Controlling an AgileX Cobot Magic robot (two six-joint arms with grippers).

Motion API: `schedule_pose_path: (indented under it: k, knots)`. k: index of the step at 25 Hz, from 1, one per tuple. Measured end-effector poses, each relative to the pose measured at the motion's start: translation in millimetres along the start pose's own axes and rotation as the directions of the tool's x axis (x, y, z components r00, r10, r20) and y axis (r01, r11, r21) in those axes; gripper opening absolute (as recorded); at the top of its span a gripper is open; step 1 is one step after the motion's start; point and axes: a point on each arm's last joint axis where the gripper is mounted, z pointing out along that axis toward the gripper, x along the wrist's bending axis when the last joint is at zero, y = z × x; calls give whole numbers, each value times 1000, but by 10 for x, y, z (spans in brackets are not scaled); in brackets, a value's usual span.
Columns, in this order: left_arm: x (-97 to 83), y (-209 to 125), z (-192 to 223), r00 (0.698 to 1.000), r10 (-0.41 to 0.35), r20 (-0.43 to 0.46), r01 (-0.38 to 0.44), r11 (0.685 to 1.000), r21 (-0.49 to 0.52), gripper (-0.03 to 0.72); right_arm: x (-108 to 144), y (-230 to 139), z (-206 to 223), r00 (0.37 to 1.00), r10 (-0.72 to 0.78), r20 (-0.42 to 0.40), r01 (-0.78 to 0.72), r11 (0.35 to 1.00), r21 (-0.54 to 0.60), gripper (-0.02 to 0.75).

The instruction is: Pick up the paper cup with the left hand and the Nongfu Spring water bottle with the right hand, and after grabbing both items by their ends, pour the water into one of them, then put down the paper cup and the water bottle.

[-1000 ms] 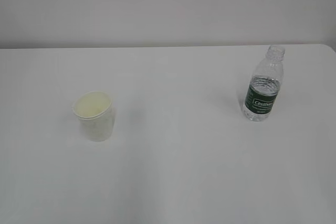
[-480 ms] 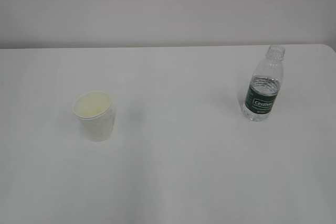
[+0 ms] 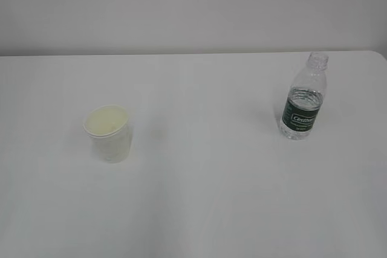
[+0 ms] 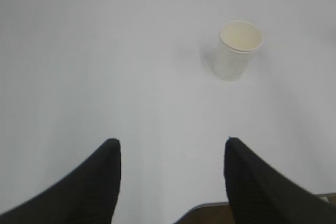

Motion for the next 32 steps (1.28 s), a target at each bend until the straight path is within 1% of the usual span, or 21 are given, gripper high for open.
schedule_pose_path:
  k: [6, 10, 15, 18, 22, 25, 30, 32]
  knots:
    - [-3, 0, 0, 1000, -2, 3, 2, 1000, 0, 442, 0, 0, 0, 1000, 0, 0, 0, 1000, 0, 552]
    - [-5, 0, 0, 1000, -3, 6, 3, 1000, 0, 442, 9, 42, -20, 1000, 5, -12, -5, 999, -39, 552]
    - [-17, 28, 34, 1000, -12, 15, 11, 1000, 25, 442, 81, 138, -49, 994, 40, -100, -53, 990, -133, 552]
    - [-32, 145, 46, 1000, -16, 18, 16, 999, 31, 442, 103, 180, -56, 990, 50, -129, -72, 982, -172, 552]
    - [-53, 384, 58, 1000, -11, 24, 12, 999, -37, 442, 134, 306, 14, 987, 51, -152, -80, 978, -191, 552]
    - [-75, 543, 126, 999, -22, 40, 25, 997, -74, 442, 153, 409, 73, 986, 46, -162, -81, 973, -215, 552]
    - [-84, 752, 214, 998, -35, 54, 45, 978, -203, 442, 162, 589, 102, 984, 44, -171, -99, 937, -334, 552]
    - [-82, 836, 270, 998, -38, 54, 50, 969, -242, 442, 175, 670, 128, 981, 51, -187, -119, 921, -371, 552]
